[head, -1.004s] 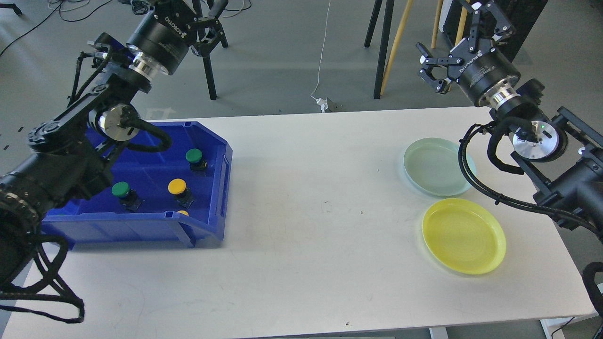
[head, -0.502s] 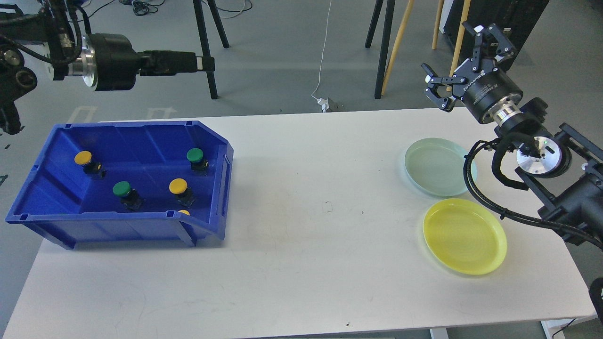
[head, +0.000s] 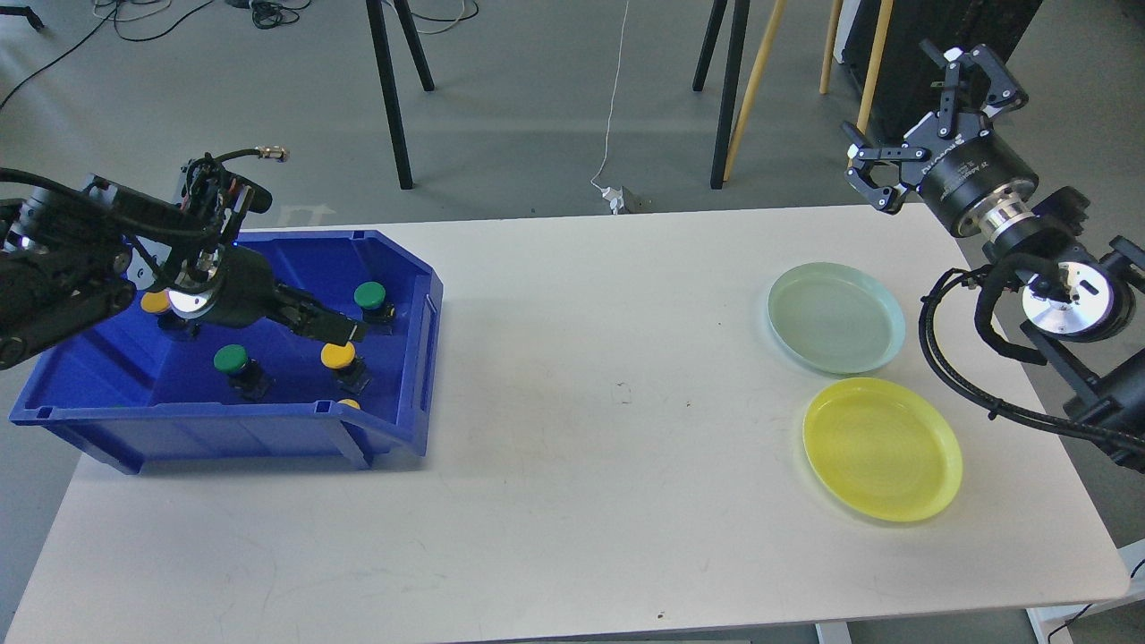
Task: Pass button and place on color plate
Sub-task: 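Lower the left gripper into the bin and grasp the yellow button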
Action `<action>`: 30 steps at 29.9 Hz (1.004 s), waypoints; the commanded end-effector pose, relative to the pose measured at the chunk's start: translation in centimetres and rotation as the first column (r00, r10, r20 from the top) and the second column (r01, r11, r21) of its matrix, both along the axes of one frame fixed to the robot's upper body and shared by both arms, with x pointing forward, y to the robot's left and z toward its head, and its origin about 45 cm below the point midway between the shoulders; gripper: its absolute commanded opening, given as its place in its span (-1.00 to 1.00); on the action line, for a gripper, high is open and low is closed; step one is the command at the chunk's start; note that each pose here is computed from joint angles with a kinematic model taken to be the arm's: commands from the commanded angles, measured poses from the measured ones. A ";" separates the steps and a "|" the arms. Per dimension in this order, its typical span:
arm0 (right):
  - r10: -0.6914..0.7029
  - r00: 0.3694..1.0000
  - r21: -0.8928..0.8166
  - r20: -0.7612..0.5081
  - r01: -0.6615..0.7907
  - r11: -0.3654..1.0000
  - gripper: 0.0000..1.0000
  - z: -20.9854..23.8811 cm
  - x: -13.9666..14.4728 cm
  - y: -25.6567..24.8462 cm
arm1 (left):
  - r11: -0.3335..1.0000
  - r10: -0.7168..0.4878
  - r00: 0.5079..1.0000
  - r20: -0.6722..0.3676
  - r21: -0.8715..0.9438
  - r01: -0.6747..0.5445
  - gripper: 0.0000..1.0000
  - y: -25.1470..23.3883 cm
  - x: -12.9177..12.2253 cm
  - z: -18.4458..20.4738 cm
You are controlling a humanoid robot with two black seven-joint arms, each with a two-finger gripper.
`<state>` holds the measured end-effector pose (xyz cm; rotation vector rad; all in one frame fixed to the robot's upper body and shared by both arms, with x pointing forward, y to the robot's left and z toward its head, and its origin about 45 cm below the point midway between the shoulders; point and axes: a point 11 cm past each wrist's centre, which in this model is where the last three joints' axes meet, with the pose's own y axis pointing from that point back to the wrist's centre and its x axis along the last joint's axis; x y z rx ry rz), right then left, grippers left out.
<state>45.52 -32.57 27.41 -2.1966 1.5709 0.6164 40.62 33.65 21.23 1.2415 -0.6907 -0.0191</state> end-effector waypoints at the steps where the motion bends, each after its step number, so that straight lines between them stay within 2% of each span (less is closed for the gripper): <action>1: -0.004 1.000 0.000 -0.006 0.004 1.000 1.00 -0.3 -0.1 -0.1 | 1.000 -0.012 1.000 -0.006 -0.013 0.012 0.96 -0.9 0.0 -0.4; 12: -0.012 1.000 0.007 -0.015 0.012 1.000 1.00 -0.8 -0.4 -0.4 | 1.000 0.004 0.999 -0.037 0.010 -0.004 0.96 -1.2 0.1 -2.9; 19: -0.016 1.000 0.012 -0.021 0.016 1.000 1.00 -1.2 -0.6 -0.6 | 0.997 0.063 0.996 -0.065 0.046 -0.061 0.96 0.3 -0.3 -5.5; 30: -0.008 1.000 0.018 -0.028 0.008 1.000 1.00 -1.7 -1.1 -0.4 | 0.997 0.073 0.995 -0.066 0.037 -0.071 0.91 0.0 -0.2 -6.0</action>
